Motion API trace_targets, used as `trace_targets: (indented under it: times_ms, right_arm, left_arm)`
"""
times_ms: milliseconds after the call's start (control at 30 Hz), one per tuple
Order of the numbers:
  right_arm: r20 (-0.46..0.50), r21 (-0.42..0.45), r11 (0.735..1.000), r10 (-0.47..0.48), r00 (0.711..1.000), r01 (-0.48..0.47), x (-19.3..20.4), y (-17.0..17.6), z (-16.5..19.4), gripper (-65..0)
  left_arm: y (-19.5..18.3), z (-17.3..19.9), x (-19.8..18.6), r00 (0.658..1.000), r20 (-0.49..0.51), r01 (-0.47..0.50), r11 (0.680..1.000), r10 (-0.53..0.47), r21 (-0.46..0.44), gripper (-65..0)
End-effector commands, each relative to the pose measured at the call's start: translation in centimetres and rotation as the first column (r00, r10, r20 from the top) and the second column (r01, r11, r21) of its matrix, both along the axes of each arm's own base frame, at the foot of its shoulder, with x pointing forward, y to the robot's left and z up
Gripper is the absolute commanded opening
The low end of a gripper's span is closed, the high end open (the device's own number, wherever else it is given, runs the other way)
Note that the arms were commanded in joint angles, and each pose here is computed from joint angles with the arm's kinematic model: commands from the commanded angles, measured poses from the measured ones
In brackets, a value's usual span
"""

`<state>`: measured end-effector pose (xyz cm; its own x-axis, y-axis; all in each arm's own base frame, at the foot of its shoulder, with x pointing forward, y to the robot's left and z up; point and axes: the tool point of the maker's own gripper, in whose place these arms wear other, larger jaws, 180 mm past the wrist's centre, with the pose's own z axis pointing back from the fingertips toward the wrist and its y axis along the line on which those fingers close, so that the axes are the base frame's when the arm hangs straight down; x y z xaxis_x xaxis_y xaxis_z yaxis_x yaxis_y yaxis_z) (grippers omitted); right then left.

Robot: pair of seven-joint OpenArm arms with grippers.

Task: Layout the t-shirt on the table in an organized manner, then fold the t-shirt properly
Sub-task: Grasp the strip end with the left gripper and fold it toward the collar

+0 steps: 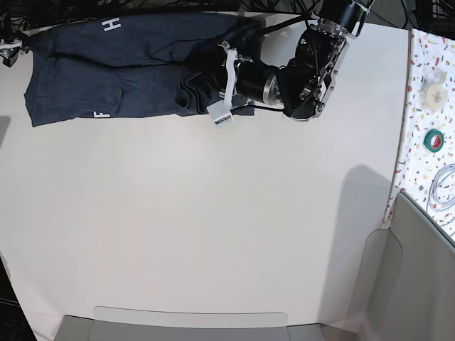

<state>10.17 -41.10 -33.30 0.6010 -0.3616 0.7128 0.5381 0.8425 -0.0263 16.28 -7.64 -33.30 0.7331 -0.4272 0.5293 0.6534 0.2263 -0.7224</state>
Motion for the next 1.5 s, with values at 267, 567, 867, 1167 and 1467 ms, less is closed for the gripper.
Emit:
trace_targets:
  times_ms: [267, 567, 867, 1167, 1467]
  right_arm:
    - [0.033, -0.026, 1.000, 0.008, 0.999, -0.008, 0.4, -0.2, 0.9, -31.9]
    - [0.034, -0.024, 1.000, 0.010, 0.999, -0.009, 0.4, -0.1, 0.9, -31.9]
    - [0.034, -0.023, 1.000, 0.011, 0.999, -0.011, 0.5, -0.1, 0.9, -31.9]
    - [0.037, -0.023, 1.000, 0.013, 0.999, -0.012, 0.6, 0.0, 0.9, -31.9]
    - [0.041, -0.022, 1.000, 0.012, 0.999, -0.011, 0.7, 0.0, 0.9, -31.9]
  left_arm:
    - [-1.6, 3.3, 2.8, 0.994, 0.108, 0.017, 0.997, -0.009, -0.074, -65.0]
    - [-3.4, 3.9, 1.8, 0.992, 0.116, 0.055, 0.992, -0.042, -0.113, -65.0]
    - [-3.3, 2.8, 2.1, 0.997, 0.075, 0.034, 0.994, -0.026, -0.100, -63.1]
    - [-3.3, 3.1, 2.0, 0.996, 0.080, 0.037, 0.994, -0.028, -0.106, -37.7]
    - [-3.1, 4.3, 2.4, 0.992, 0.126, 0.034, 0.992, -0.018, -0.125, -40.6]
